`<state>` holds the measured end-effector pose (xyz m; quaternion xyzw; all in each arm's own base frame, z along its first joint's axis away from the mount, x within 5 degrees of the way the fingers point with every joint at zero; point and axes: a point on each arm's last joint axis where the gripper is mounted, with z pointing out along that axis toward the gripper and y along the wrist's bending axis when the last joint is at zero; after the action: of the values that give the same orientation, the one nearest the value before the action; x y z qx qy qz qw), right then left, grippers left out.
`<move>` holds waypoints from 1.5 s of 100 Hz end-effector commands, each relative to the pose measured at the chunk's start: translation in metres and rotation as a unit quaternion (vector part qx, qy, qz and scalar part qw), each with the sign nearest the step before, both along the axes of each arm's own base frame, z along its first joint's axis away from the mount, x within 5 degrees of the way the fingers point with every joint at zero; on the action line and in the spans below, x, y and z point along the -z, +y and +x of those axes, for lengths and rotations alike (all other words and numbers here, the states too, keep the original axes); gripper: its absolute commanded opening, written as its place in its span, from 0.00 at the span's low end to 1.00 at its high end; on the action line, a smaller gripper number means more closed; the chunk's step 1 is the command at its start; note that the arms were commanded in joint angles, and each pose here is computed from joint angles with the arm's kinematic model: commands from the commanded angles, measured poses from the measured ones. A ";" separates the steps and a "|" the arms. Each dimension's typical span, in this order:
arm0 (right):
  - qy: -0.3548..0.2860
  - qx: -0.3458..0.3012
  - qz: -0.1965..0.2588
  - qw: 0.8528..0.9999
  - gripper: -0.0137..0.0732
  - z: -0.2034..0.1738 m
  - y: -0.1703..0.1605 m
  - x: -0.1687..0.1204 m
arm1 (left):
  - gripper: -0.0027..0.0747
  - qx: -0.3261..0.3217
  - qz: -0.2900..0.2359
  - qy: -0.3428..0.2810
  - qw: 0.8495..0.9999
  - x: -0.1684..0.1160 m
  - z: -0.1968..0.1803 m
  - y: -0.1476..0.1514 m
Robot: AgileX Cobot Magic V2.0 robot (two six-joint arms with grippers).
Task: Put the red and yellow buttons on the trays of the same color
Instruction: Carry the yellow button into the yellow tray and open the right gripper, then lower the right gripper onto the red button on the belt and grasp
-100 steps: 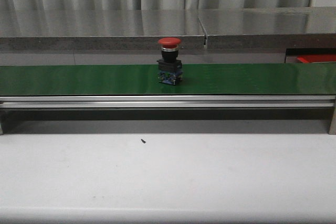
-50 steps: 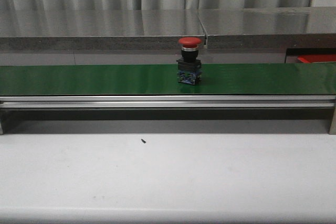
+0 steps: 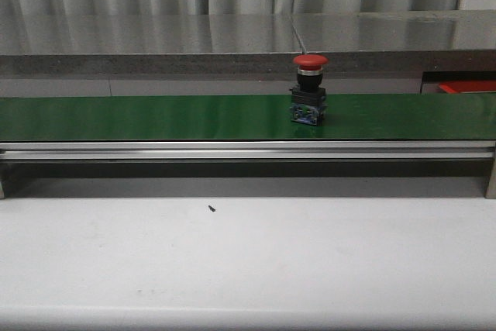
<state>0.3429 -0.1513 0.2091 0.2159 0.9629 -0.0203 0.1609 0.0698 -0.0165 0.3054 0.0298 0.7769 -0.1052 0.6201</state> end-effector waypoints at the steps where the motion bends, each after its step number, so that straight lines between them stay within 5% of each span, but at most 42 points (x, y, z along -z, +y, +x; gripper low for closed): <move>1: -0.066 -0.005 -0.036 0.997 0.74 -0.003 0.000 -0.044 | 0.01 -0.005 -0.016 -0.045 0.999 -0.015 0.001 0.001; 46: -0.169 -0.168 -0.078 0.968 0.74 -0.047 0.086 -0.122 | 0.01 -0.005 -0.016 -0.045 0.999 -0.015 0.001 0.001; 95: -0.189 -0.334 -0.067 0.921 0.74 -0.039 0.173 -0.104 | 0.01 -0.005 -0.016 -0.045 0.999 -0.015 0.001 0.001; 150: -0.156 -0.371 -0.030 0.915 0.80 0.021 0.201 -0.096 | 0.01 -0.005 -0.016 -0.045 0.999 -0.015 0.001 0.001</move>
<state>0.3578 0.0471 0.2802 -0.1591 0.9504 0.0408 0.2640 0.0698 -0.0165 0.3054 0.0298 0.7769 -0.1052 0.6201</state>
